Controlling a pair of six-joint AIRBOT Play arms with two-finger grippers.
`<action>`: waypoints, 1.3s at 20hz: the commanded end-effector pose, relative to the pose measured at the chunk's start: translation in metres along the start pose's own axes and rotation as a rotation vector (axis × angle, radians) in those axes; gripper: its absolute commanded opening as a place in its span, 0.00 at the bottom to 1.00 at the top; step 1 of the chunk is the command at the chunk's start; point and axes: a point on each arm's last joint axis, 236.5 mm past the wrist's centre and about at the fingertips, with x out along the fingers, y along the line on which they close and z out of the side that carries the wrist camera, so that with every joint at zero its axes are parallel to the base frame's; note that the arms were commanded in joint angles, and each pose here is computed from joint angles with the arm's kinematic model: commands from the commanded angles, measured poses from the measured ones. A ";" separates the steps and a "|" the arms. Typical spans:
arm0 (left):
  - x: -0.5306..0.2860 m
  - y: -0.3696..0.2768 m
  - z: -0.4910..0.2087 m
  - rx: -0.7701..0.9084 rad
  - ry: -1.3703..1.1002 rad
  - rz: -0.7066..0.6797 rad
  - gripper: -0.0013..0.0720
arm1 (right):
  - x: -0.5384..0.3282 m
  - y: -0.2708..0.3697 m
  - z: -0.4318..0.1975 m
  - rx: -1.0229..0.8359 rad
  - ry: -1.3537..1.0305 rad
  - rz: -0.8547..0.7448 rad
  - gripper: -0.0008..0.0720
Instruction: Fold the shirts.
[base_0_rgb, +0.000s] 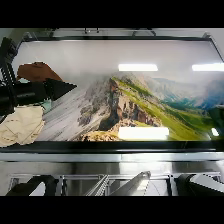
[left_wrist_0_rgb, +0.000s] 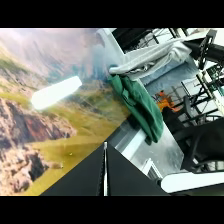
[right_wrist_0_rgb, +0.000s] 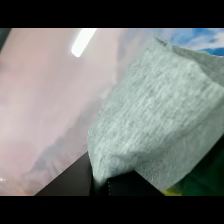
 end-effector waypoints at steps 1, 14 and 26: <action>0.000 -0.002 -0.003 0.000 0.012 -0.010 0.03 | -0.015 -0.052 -0.025 0.011 0.119 -0.162 0.03; 0.000 -0.004 -0.007 0.002 0.027 -0.018 0.04 | -0.089 -0.185 -0.075 0.045 0.350 -0.756 0.03; 0.000 -0.004 -0.006 0.002 0.026 -0.019 0.04 | -0.105 -0.237 -0.110 0.059 0.460 -0.980 0.82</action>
